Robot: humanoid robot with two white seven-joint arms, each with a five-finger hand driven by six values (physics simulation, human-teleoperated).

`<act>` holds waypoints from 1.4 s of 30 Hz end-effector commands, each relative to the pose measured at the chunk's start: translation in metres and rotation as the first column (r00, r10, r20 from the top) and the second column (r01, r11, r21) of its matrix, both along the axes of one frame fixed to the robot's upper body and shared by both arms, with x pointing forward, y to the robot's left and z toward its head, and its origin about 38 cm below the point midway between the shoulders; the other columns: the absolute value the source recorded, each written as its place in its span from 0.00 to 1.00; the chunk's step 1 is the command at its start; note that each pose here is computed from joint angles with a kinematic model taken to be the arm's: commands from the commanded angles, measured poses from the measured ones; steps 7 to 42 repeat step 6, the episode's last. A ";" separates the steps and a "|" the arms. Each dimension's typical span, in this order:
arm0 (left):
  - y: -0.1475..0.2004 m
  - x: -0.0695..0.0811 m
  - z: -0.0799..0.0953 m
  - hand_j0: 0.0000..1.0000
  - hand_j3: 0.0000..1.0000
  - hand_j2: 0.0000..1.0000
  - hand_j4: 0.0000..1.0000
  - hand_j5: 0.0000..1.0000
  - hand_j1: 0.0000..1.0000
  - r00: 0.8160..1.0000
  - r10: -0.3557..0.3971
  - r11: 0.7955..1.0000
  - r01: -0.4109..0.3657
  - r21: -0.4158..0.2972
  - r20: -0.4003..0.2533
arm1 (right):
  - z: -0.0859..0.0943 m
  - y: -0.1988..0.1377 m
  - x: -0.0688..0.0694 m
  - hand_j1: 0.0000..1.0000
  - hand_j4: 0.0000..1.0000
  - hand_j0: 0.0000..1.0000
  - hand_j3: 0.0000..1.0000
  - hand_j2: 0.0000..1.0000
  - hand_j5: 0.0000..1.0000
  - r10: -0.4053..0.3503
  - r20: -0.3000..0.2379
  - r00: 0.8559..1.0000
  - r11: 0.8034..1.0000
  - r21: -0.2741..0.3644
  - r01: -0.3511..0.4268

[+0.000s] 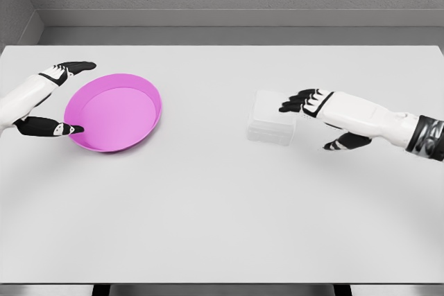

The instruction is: Pack egg into the box and close the box lid

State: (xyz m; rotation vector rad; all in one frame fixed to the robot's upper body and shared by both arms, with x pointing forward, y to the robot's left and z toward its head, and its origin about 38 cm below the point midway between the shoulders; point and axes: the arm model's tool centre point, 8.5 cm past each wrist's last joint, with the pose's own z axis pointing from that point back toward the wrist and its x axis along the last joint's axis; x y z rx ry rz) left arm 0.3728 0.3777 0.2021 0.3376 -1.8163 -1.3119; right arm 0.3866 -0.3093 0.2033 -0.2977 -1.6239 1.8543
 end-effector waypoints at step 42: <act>0.000 0.000 0.000 1.00 1.00 1.00 1.00 1.00 1.00 1.000 -0.001 1.000 0.001 -0.008 -0.002 | 0.013 -0.088 0.008 1.00 1.00 1.00 1.00 1.00 1.00 -0.197 -0.019 0.980 0.974 -0.116 0.194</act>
